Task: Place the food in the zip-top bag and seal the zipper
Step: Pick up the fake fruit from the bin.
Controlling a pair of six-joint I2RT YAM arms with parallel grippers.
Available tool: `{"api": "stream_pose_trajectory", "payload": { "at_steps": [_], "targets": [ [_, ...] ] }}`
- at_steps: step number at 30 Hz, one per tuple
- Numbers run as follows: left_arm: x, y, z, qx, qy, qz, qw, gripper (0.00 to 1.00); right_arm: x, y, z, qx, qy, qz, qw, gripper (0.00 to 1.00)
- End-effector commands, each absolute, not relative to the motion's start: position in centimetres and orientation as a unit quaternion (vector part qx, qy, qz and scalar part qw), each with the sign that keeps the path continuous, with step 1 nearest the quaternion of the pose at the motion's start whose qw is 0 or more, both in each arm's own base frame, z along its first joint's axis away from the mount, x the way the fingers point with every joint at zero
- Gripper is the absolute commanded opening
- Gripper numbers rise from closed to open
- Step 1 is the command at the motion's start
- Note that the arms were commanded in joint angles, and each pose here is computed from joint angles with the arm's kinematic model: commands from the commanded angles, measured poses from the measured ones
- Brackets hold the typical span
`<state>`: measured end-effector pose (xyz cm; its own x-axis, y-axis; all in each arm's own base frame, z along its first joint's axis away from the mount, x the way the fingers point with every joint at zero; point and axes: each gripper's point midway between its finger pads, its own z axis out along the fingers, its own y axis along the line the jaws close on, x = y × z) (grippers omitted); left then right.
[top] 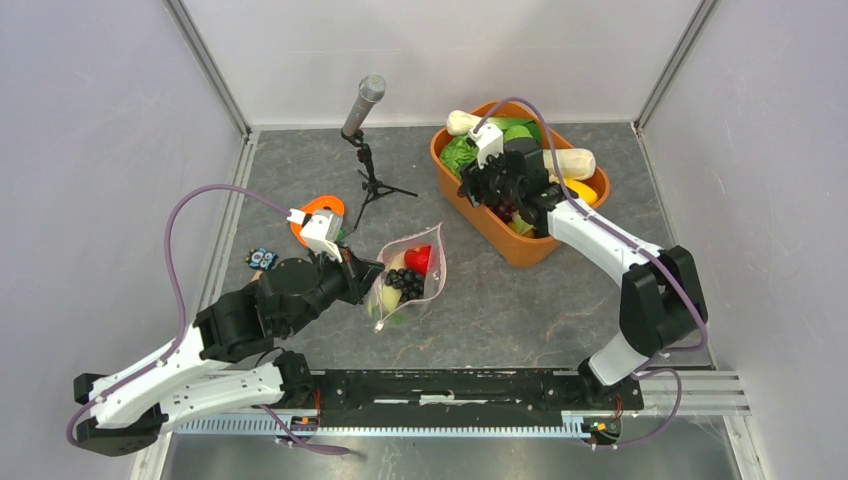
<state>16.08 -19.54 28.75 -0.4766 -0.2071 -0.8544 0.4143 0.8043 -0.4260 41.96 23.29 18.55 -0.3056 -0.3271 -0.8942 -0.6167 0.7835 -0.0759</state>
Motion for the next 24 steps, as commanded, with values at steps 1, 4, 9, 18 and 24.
{"api": "stream_pose_trajectory", "payload": {
  "at_steps": [1, 4, 9, 18, 24],
  "targets": [
    [16.4, -19.8, 30.2, 0.055, 0.789, -0.321, 0.521, 0.02, 42.9, 24.0, 21.2, -0.286, 0.771, 0.175, 0.541, 0.53],
    [16.4, -19.7, 30.1, 0.054, 0.79, -0.318, 0.521, 0.02, 42.0, 24.0, 23.1, -0.281, 0.75, 0.194, 0.566, 0.27],
    [16.4, -19.7, 30.0, 0.053, 0.79, -0.319, 0.521, 0.02, 40.4, 22.7, 26.4, -0.262, 0.721, 0.191, 0.612, 0.0],
    [16.4, -20.1, 29.6, 0.056, 0.793, -0.318, 0.517, 0.02, 37.4, 20.0, 32.0, -0.234, 0.683, 0.175, 0.67, 0.02],
    [16.4, -20.4, 29.7, 0.059, 0.793, -0.321, 0.514, 0.02, 33.5, 20.6, 37.0, -0.243, 0.628, 0.241, 0.699, 0.02]
  ]
}}
